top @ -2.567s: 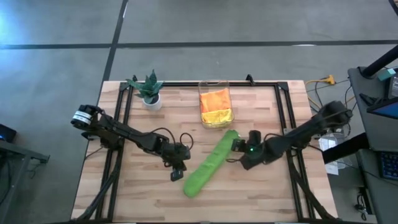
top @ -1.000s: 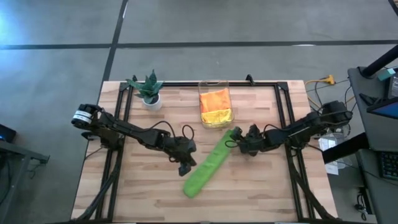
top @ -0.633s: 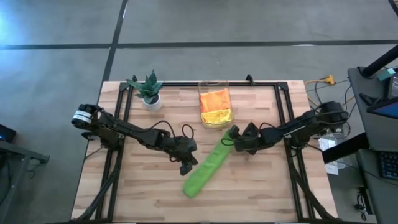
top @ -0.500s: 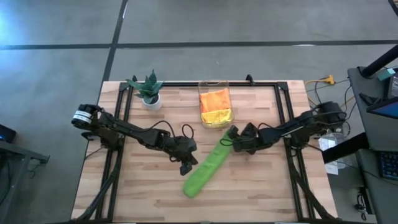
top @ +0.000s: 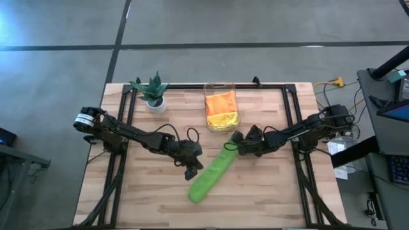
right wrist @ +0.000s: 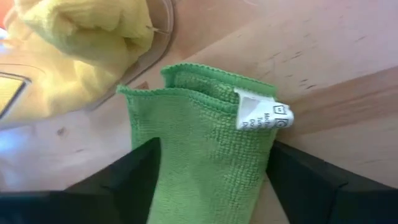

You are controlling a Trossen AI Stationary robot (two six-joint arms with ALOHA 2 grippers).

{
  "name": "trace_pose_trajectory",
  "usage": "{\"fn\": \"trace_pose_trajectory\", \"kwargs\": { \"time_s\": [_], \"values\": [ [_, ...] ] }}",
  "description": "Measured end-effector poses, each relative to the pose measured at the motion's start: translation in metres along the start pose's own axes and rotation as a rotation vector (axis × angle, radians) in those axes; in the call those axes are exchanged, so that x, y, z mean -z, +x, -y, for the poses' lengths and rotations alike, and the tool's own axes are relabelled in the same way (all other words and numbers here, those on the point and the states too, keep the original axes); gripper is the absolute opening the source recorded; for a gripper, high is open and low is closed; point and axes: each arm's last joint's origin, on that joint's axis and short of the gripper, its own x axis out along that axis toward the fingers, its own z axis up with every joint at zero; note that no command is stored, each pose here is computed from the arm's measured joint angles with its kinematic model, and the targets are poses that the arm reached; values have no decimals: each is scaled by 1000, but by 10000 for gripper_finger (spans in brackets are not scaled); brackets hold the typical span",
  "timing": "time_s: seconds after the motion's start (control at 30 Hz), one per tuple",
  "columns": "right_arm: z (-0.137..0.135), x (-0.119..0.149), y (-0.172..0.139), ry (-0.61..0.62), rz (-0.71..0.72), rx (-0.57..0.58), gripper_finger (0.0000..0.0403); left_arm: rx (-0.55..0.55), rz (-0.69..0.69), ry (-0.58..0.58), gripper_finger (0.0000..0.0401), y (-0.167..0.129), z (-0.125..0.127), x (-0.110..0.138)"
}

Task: Fold microfiber towels
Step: Fold the green towel

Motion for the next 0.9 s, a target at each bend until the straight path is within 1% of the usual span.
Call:
{"fn": "trace_pose_trajectory", "kwargs": {
  "time_s": [0.27,0.4,0.53,0.6,0.7,0.77,0.9],
  "values": [
    [2,0,1,-21,-9,16,168,0,0,0,6,0,0,0],
    [2,0,1,-21,-11,18,129,0,-1,0,6,0,0,0],
    [2,0,2,-38,-12,20,102,5,-4,0,6,0,0,0],
    [2,0,2,-44,-12,20,91,42,-20,1,6,0,2,0],
    [3,0,2,-45,-12,21,75,150,-51,-16,6,6,5,0],
    [2,1,1,-46,-8,16,67,192,-63,-37,6,15,3,1],
    [2,1,1,-47,-7,14,59,256,-16,-85,6,41,-5,-4]
  ]
}}
